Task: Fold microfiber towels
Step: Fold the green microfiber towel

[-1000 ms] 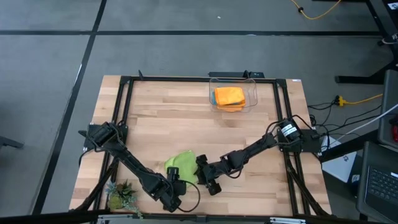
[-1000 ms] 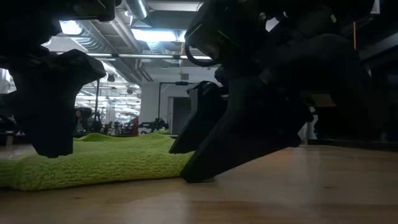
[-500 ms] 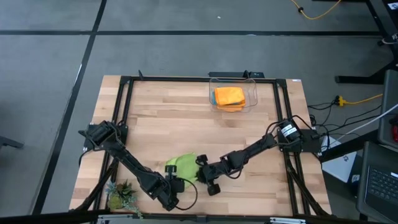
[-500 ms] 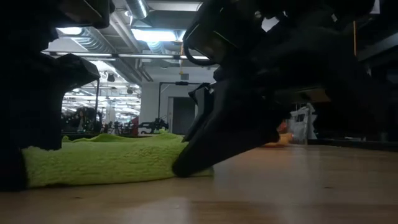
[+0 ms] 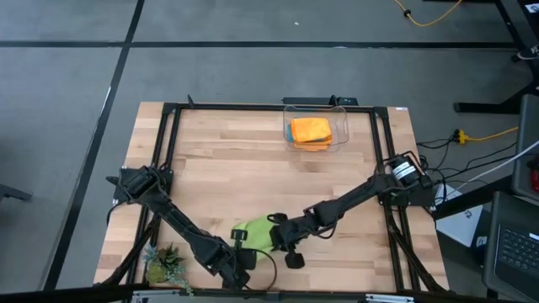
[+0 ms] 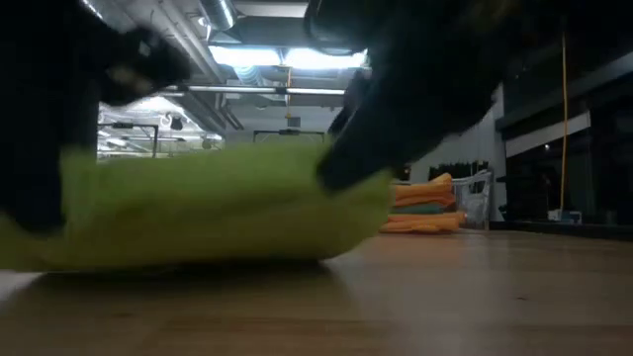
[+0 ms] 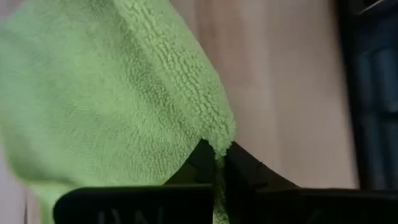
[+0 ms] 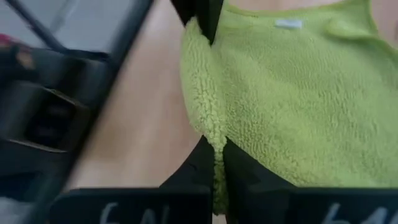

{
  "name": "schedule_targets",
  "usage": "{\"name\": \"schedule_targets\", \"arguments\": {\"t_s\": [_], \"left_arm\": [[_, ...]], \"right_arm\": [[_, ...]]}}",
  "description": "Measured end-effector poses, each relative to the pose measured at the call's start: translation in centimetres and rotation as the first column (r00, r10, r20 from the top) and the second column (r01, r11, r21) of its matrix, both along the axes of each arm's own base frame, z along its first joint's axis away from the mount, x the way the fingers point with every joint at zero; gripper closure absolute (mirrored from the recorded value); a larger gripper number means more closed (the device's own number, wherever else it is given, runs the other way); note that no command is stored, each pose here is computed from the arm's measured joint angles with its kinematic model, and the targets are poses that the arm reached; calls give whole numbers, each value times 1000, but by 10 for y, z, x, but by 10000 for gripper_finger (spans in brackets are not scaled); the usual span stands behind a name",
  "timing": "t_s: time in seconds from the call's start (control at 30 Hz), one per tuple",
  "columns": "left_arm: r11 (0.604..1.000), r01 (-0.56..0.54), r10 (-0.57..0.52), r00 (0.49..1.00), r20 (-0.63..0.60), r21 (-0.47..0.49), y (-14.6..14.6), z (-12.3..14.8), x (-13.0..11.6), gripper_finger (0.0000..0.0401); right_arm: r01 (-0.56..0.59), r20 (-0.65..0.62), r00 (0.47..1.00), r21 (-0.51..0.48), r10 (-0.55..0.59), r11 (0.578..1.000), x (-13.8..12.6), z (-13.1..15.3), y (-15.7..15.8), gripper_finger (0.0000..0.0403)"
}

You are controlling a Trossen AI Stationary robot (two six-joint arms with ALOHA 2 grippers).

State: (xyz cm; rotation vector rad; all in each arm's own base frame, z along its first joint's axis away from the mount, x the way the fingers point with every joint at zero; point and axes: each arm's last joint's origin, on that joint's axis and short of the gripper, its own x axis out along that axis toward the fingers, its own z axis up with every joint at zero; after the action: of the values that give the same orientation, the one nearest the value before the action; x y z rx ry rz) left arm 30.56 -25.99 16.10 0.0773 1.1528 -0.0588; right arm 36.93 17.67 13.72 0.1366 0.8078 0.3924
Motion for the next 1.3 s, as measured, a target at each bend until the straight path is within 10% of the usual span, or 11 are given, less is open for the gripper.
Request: {"name": "schedule_targets", "arguments": {"t_s": [0.57,1.1,1.3], "left_arm": [[982,131,-123,990,65,-135,-17,48,19,401],[1000,22,-22,996,-86,0,27,27,25,401],[991,101,-109,991,-84,-90,21,48,33,401]], "right_arm": [[-118,-71,987,274,143,954,-14,32,16,395],[17,-118,993,76,-8,997,-7,21,-17,395],[-14,-93,995,122,25,992,-9,39,-17,395]]}}
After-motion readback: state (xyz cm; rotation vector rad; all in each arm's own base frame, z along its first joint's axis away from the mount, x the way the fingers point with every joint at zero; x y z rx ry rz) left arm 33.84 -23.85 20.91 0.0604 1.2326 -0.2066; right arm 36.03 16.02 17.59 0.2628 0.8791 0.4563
